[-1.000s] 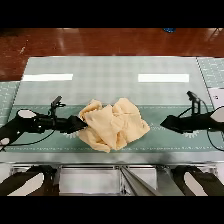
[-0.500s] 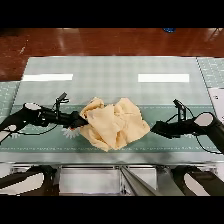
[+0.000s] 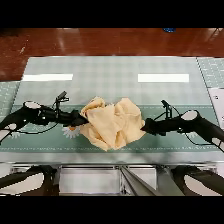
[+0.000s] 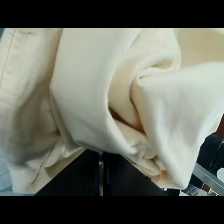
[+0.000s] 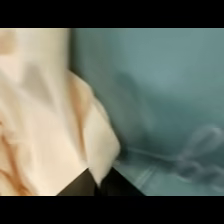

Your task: Fold the shirts.

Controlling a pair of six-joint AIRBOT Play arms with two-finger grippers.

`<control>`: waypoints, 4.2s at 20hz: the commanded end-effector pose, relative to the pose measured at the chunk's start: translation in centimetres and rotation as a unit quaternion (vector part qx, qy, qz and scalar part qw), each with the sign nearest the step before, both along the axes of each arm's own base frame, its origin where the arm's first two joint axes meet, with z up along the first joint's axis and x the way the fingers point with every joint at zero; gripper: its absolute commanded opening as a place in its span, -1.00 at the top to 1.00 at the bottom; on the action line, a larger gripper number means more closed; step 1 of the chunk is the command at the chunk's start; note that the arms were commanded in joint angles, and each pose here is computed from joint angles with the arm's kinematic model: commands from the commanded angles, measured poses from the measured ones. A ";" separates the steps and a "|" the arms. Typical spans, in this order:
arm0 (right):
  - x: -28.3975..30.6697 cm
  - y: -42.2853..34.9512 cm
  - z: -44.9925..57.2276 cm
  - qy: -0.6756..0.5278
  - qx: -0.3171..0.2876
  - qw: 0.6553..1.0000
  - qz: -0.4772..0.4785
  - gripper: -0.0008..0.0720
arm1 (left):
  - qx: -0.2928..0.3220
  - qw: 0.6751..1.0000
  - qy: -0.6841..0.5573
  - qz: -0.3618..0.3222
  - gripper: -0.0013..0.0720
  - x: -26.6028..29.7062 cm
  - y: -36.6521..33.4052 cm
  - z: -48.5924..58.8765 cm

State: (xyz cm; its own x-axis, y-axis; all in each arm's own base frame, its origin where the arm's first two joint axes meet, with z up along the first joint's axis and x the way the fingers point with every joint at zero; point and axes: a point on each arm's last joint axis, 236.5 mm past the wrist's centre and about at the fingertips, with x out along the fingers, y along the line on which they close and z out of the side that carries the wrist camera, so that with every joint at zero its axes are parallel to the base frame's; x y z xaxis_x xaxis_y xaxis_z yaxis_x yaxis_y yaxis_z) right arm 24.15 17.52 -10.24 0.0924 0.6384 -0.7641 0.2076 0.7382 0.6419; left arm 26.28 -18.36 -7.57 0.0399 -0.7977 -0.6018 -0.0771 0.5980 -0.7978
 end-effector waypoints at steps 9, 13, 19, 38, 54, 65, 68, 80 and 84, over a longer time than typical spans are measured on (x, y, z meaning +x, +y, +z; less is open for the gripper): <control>13.8 -3.8 32.0 -0.362 -0.093 0.926 0.052 0.92 | 0.006 0.943 -0.324 0.079 0.92 12.6 5.3 26.7; 8.9 -5.7 50.3 -0.545 -0.137 0.826 0.034 0.92 | 0.031 0.843 -0.528 0.098 0.92 9.1 6.6 45.9; -2.0 -11.0 60.8 -0.660 -0.233 0.712 -0.058 0.91 | 0.181 0.729 -0.641 0.159 0.92 -0.1 10.0 55.9; 8.8 -17.9 23.4 -0.234 -0.317 0.918 -0.050 0.92 | 0.163 0.963 -0.205 0.056 0.91 -3.2 5.9 9.9; 15.4 -27.5 17.7 -0.111 -0.222 0.960 -0.132 -0.15 | 0.203 0.966 -0.110 0.113 -0.42 11.2 14.5 9.7; 3.2 -18.8 7.4 -0.079 -0.058 0.974 -0.202 -0.14 | 0.095 0.956 0.146 0.235 -0.41 -1.5 12.8 -2.1; 1.2 -17.2 5.4 -0.045 -0.039 0.979 -0.193 -0.14 | 0.104 0.956 0.137 0.239 -0.42 -0.3 11.4 -3.6; 0.2 -8.8 2.7 -0.025 -0.025 0.993 -0.114 -0.14 | 0.099 0.968 0.062 0.224 0.91 4.3 10.1 -2.5; 1.1 -5.5 1.4 -0.006 0.013 0.994 -0.111 -0.14 | 0.099 0.968 0.059 0.222 0.91 4.3 10.1 -2.4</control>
State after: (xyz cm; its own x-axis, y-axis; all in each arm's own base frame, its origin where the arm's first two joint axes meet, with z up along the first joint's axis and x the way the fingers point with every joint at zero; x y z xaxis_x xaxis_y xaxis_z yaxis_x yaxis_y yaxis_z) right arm 24.32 9.86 -8.16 0.2376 0.5915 -0.7705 0.3461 0.6897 0.6361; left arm 30.54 -7.80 -10.45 0.2763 -0.5669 -0.7761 -0.4594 0.6314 -0.6247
